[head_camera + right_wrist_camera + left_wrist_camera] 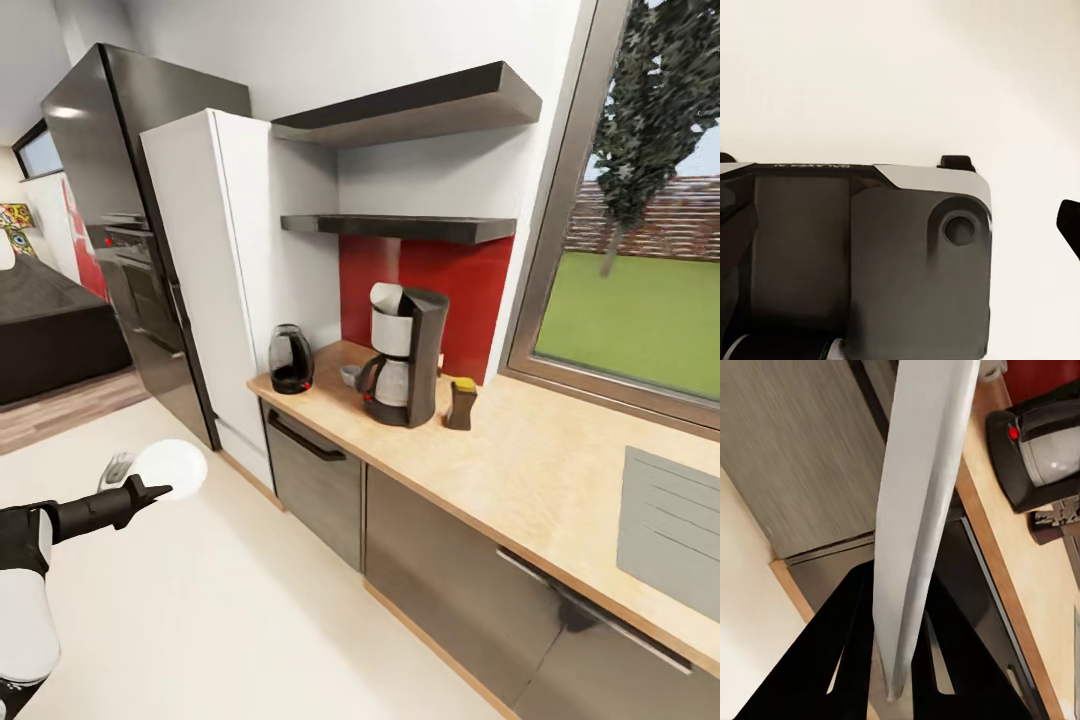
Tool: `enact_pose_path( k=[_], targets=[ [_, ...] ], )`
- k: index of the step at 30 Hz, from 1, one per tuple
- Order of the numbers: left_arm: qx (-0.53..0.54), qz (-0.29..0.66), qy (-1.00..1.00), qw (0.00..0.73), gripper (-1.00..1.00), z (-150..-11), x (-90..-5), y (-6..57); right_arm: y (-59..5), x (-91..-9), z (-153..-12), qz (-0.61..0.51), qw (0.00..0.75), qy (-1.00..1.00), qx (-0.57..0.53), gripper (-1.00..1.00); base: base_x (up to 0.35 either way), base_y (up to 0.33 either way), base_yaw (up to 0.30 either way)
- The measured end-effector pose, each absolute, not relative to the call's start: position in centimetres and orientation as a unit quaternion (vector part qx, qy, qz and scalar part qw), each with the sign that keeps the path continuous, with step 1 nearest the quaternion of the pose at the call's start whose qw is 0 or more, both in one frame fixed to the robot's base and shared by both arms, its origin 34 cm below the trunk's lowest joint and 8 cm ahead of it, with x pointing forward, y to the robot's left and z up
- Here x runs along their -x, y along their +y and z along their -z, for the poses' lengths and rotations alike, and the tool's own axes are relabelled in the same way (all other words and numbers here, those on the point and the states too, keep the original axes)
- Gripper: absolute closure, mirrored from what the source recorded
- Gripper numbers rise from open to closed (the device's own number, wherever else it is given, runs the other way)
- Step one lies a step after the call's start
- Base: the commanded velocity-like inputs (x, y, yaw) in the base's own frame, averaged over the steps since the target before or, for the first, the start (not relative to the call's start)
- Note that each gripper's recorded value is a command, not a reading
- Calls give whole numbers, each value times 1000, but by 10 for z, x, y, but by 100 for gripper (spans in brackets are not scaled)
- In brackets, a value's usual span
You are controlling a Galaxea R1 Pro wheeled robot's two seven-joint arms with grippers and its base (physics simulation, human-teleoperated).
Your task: Set up a coffee station on the kitchen countertop: keep the coffee maker on the countertop, move the bottle of coffee from the kitchen shelf to the counter next to the coffee maker, place a paper coffee filter on top of the coffee maker, put the saucer next to the coffee maker with the coffee cup on the saucer, and place the electric kettle next to the coffee maker.
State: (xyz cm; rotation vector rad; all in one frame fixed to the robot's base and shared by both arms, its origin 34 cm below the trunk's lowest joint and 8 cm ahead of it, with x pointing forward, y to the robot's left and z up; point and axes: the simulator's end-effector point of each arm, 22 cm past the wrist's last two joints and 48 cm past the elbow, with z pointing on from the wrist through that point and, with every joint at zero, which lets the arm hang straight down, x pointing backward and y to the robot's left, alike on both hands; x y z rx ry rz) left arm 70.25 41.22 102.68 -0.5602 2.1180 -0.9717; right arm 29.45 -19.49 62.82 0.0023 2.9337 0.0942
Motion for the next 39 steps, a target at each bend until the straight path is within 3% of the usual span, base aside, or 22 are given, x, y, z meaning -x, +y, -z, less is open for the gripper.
enact_pose_path(
  k=[15,24,36,39],
  targets=[
    [217,379,824,362,100,-1025,-703,408,-198,-296,-628,-31,104,994,-2,-100,223,291,-12],
    [217,377,825,361,100,-1023,-702,408,-198,-296,-628,-31,104,994,-2,-100,208,290,-230],
    [217,378,825,360,100,-1022,-702,407,-198,-295,-628,-31,104,994,-2,-100,17,282,-261],
    [201,396,824,352,100,-1012,-708,366,-198,-296,-628,-31,103,994,-2,-100,0,18,-262]
  ],
)
